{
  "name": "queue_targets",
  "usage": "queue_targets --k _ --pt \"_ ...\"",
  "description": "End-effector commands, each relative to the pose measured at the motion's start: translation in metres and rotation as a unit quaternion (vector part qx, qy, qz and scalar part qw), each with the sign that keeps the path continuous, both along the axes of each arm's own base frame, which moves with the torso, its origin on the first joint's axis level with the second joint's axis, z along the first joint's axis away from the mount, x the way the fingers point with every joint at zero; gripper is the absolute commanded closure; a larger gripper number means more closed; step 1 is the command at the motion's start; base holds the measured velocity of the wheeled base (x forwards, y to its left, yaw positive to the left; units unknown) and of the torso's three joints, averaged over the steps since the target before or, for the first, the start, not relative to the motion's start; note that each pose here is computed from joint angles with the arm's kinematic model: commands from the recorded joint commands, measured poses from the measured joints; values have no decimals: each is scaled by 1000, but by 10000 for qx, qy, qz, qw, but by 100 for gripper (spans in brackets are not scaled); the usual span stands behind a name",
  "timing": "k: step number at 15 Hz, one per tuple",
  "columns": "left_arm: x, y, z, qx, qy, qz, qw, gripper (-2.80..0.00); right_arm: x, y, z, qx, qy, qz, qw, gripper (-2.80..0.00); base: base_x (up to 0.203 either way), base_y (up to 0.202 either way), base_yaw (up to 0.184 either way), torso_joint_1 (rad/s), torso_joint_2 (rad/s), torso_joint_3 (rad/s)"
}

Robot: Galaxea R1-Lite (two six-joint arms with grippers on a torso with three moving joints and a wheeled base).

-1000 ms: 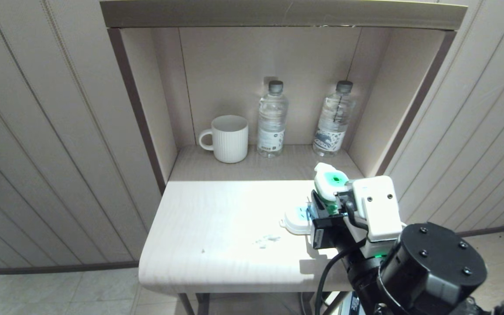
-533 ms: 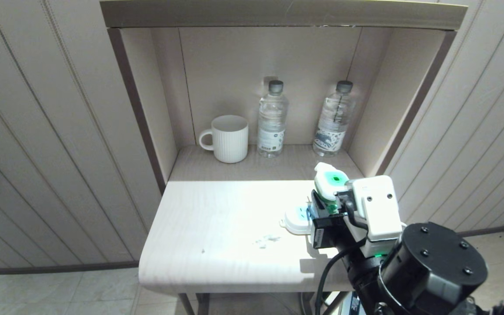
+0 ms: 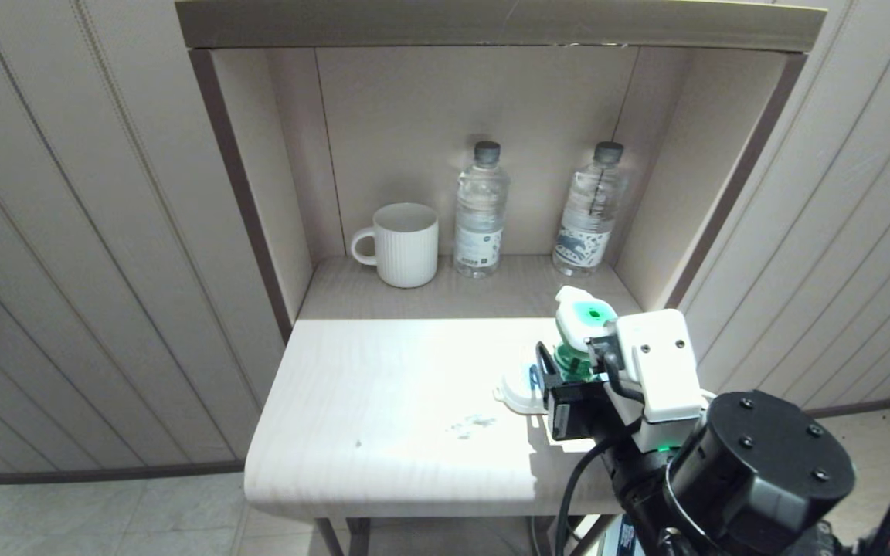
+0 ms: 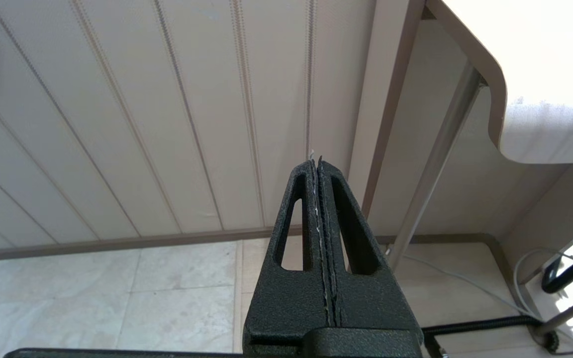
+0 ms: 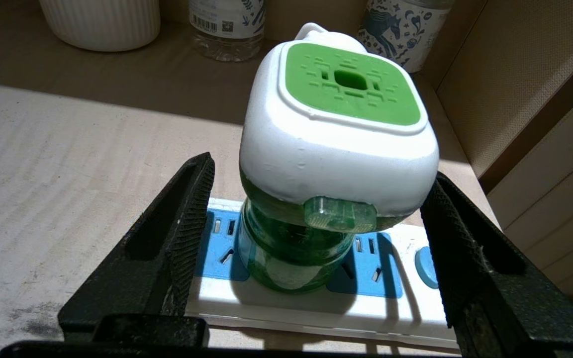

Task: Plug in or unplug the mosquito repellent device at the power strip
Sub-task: Place the mosquito repellent liquid on the table

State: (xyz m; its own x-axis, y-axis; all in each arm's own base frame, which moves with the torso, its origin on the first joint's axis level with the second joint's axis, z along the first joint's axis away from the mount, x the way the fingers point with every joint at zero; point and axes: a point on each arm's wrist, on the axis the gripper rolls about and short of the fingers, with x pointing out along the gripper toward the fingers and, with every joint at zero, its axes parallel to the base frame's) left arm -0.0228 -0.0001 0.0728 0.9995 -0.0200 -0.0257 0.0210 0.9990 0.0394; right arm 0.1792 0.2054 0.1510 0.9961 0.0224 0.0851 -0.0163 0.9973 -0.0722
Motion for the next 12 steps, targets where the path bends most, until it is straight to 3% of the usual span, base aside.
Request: queue_targets --k 1,8,12 --pt "0 0 0 1 9 0 10000 0 -1 0 2 42 -39 -16 10000 -280 0 0 0 0 0 0" --pt "0 0 0 1 9 -7 10000 0 -12 -15 37 348 -460 -17 9983 -280 0 0 0 0 0 0" --pt "0 0 0 1 9 0 10000 0 -16 -17 48 339 -582 -14 9977 -280 0 0 0 0 0 0"
